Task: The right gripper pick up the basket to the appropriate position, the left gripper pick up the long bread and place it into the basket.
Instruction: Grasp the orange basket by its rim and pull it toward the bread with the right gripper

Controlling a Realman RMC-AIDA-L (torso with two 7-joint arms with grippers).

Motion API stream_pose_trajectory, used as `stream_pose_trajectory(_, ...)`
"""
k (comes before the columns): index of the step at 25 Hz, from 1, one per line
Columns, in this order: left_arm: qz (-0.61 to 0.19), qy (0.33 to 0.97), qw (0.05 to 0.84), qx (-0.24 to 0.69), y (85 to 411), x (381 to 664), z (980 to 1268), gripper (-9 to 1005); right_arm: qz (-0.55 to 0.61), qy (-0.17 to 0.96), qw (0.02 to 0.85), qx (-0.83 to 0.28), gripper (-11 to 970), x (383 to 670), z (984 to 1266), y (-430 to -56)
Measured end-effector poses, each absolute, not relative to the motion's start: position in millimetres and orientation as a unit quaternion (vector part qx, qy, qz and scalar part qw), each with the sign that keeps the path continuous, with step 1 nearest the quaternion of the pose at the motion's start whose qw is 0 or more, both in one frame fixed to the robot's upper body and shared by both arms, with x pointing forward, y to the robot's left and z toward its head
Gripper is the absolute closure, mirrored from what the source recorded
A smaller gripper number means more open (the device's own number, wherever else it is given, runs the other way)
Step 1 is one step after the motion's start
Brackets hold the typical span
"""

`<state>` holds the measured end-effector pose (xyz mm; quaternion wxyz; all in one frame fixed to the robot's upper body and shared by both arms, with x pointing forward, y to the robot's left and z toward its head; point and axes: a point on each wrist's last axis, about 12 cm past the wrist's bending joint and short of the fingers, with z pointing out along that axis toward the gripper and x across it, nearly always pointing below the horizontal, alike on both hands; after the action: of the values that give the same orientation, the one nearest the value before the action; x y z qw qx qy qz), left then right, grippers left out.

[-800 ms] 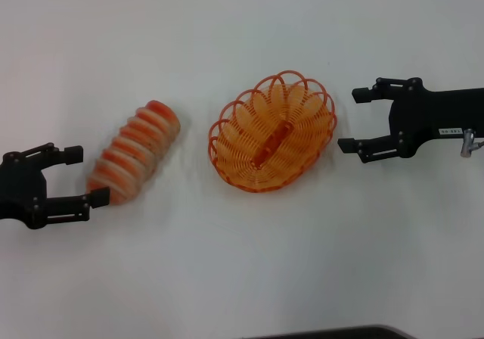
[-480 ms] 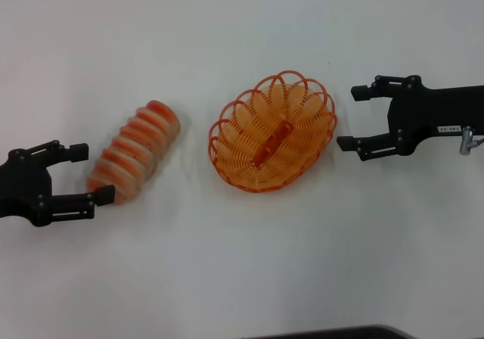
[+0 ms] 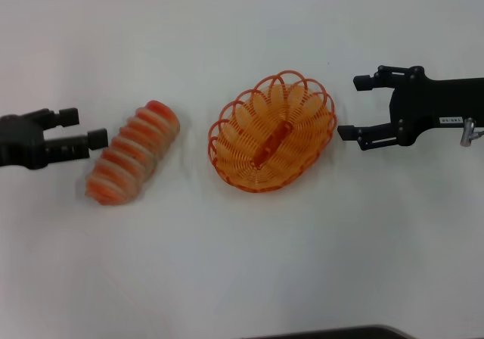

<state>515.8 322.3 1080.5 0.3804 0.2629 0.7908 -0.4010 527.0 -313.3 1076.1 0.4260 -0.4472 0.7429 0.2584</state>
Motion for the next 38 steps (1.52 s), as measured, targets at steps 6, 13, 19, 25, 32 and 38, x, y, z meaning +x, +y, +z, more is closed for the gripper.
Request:
stream_pose_trajectory(6, -0.421, 0.794, 0.351, 0.263, 323, 533, 1104, 61, 0.256, 0.746, 0.433, -0.437, 16, 528, 1077, -316)
stream_pose_trajectory(13, -0.387, 0.758, 0.393, 0.349, 329, 510, 1090, 61, 0.271, 0.747, 0.459, -0.396, 16, 531, 1088, -322)
stream_pose_trajectory(19, -0.358, 0.742, 0.422, 0.377, 331, 485, 1070, 61, 0.291, 0.755, 0.452, -0.376, 17, 542, 1099, -314)
stream_pose_trajectory(25, -0.359, 0.746, 0.42, 0.373, 332, 480, 1067, 62, 0.335, 0.82, 0.369, -0.281, 17, 581, 1160, -299)
stream_pose_trajectory(32, -0.361, 0.745, 0.417, 0.376, 330, 480, 1066, 65, 0.259, 0.901, 0.237, -0.253, 18, 617, 1201, -258)
stream_pose_trajectory(38, -0.363, 0.743, 0.417, 0.377, 329, 480, 1066, 68, 0.181, 0.921, 0.168, -0.301, 18, 627, 1188, -215)
